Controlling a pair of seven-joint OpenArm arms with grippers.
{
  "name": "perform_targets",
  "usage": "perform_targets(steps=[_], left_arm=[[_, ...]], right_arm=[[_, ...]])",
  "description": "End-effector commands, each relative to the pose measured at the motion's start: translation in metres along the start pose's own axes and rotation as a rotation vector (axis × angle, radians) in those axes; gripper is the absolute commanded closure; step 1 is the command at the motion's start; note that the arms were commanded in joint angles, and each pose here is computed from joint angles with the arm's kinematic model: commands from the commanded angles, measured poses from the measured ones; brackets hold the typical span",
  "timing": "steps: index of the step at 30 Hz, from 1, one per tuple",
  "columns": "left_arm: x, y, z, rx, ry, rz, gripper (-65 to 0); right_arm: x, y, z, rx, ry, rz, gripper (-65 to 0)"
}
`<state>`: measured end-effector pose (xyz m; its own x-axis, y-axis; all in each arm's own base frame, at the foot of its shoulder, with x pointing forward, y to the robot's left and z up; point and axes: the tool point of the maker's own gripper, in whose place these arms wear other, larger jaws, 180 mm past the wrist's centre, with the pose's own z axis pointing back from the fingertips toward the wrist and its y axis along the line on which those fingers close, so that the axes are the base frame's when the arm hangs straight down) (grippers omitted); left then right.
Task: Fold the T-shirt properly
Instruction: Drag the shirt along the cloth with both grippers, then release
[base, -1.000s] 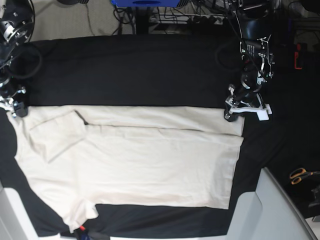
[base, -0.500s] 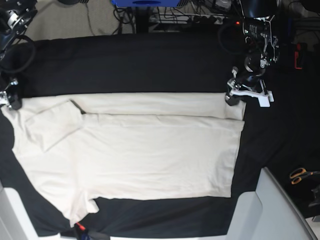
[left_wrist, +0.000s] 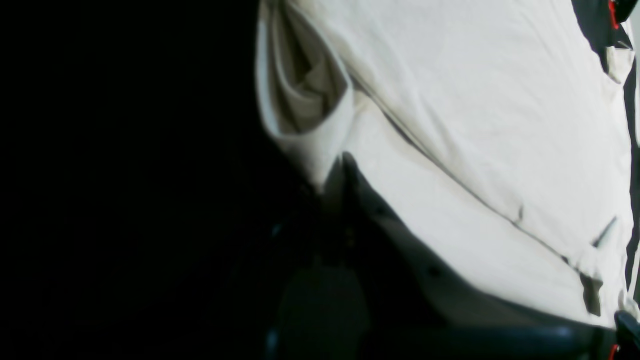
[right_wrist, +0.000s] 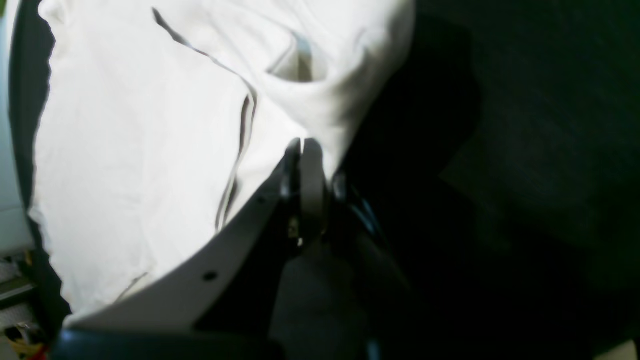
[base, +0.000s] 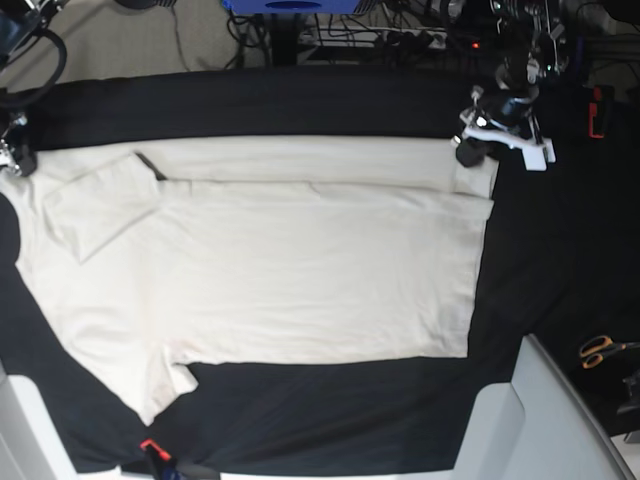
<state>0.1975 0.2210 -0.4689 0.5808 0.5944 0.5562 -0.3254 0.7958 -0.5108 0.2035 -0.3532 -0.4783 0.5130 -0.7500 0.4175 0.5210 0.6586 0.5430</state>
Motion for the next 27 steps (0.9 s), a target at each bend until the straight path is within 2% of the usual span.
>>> perform_targets(steps=[1, 7, 11, 27], left_arm=[[0.012, -0.001, 0.005, -0.009, -0.037, -0.016, 0.0], [0.007, 0.005, 0.024, 0.007, -0.034, -0.040, 0.0], [0.009, 0.017, 0.037, 0.043, -0.046, -0.032, 0.0], [-0.015, 0.037, 0.053, 0.090, 0.013, -0.029, 0.0]], right_arm=[[0.023, 0.000, 0.009, 0.000, -0.056, 0.027, 0.0], [0.005, -0.020, 0.025, -0.041, -0.035, -0.002, 0.0], [-0.005, -0.024, 0.034, -0.060, -0.015, 0.013, 0.0], [-0.036, -0.038, 0.047, -0.097, 0.037, 0.019, 0.0]])
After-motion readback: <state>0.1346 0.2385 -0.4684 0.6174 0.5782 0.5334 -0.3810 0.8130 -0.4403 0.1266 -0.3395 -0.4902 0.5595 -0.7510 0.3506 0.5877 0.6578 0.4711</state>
